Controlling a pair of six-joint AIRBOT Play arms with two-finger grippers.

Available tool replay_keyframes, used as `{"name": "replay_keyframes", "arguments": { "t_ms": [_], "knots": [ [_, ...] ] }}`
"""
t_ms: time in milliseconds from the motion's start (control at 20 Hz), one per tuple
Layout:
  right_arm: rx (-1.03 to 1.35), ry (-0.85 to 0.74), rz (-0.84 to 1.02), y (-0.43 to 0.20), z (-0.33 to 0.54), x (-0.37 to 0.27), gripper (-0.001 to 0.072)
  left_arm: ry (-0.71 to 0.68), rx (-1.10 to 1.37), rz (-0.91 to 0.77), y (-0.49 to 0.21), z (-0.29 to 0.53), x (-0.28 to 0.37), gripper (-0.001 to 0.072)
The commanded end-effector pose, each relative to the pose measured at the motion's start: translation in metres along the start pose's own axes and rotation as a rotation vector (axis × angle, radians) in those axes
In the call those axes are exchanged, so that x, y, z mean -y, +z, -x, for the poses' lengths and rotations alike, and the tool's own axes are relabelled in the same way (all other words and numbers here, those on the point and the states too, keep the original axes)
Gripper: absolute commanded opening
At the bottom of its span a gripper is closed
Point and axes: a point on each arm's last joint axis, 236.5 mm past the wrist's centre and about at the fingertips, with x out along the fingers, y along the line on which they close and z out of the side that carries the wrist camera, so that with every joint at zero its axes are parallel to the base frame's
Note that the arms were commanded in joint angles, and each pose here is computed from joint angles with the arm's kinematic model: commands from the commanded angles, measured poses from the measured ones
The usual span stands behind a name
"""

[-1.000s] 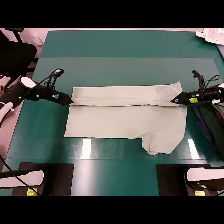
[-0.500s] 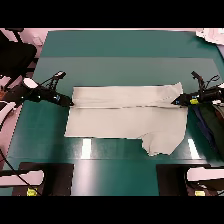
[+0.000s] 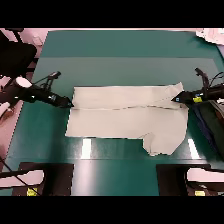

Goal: Fold the shirts.

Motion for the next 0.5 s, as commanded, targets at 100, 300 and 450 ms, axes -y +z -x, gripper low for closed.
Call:
{"name": "replay_keyframes", "arguments": {
  "t_ms": [100, 300, 450],
  "knots": [
    [0.105, -0.05, 0.074, 0.01, 0.052, -0.043, 0.0528, 0.016, 0.122, 0.022, 0.0, 0.085, 0.009, 0.0504],
    [0.118, -0.042, -0.058, -0.012, 0.076, -0.074, 0.0527, -0.008, 0.049, 0.068, -0.043, 0.101, 0.037, 0.0504],
    [0.132, -0.068, -0.214, -0.045, 0.081, -0.067, 0.0527, -0.038, -0.013, 0.165, -0.079, 0.076, 0.039, 0.0504]
  ]
}}
